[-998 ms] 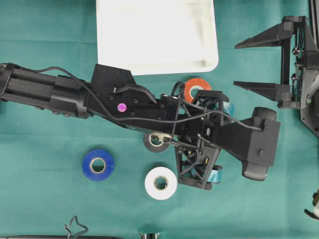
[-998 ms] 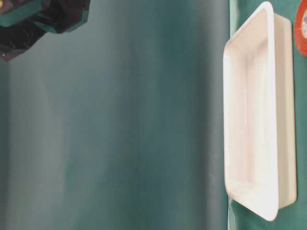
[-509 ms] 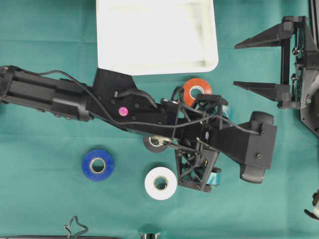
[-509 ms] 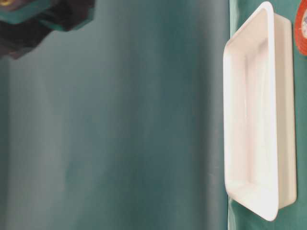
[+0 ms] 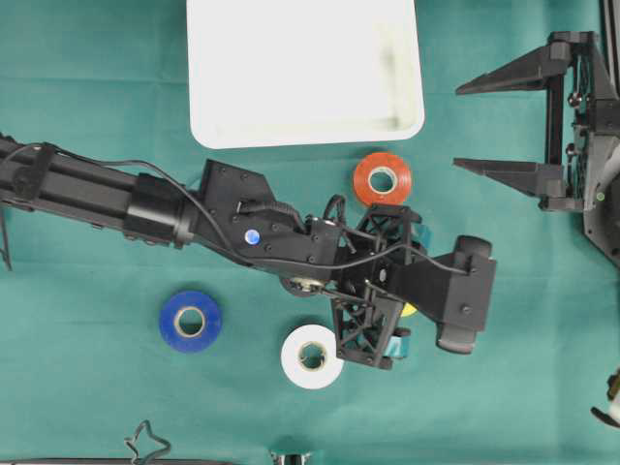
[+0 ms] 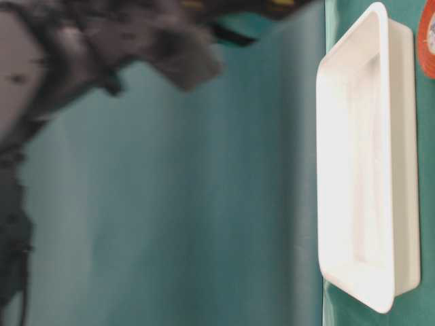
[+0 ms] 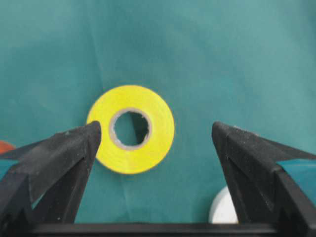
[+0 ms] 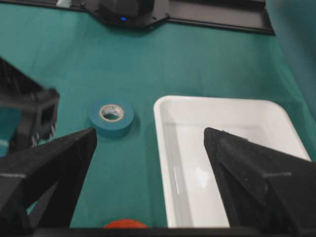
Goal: Pick up the tape from a random location and place it into the white case.
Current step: 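Lower the left gripper into the yellow roll's hole and close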
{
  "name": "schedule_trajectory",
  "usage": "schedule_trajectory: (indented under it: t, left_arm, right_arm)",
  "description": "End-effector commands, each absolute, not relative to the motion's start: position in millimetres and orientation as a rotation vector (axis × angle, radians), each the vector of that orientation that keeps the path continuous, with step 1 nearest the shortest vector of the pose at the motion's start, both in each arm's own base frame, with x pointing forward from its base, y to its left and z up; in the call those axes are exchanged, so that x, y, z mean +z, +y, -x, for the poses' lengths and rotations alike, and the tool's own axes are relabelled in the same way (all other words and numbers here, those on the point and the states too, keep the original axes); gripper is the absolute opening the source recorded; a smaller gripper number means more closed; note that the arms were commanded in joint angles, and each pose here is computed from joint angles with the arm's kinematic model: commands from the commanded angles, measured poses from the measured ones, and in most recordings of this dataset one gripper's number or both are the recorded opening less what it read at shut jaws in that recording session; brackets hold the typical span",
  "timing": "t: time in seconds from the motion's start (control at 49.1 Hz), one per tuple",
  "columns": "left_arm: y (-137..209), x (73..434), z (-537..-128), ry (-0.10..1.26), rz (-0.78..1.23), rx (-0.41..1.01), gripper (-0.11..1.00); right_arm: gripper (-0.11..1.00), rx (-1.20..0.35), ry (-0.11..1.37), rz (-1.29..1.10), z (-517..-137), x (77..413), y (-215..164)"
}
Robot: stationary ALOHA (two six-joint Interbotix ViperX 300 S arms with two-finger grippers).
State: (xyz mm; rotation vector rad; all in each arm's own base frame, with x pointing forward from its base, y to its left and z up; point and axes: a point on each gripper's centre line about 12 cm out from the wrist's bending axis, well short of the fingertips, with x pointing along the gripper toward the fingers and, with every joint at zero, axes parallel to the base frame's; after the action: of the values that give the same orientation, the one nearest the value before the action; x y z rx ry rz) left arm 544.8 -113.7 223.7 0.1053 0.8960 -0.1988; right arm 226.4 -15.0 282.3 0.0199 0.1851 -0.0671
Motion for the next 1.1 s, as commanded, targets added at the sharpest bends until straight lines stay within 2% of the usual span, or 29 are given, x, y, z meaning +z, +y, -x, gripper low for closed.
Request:
schedule_trajectory:
  t: [0.0,0.204,0.591,1.079]
  left_arm:
    - [-114.4,233.0,-545.0,0.848,-0.103,-0.200,0.99]
    - [-116.7,202.3,-547.8,0.876,-0.107,-0.202,0.98]
    - [-120.5,165.9,-557.0,0.891,-0.110,-0.205,0.98]
    - [-126.5,138.7,-559.2,0.911,-0.113,-0.212,0.98]
  right_arm:
    - [0.91,-0.067,0.171,-0.021,-228.2,287.6,-15.1]
    - [0.91,-0.067,0.187,-0.021,-228.2,285.7,-15.1]
    - [0.91,-0.066,0.213,-0.015,-227.2,281.3,-15.0]
    - [0.91,-0.067,0.237,-0.017,-224.8,271.3,-14.8]
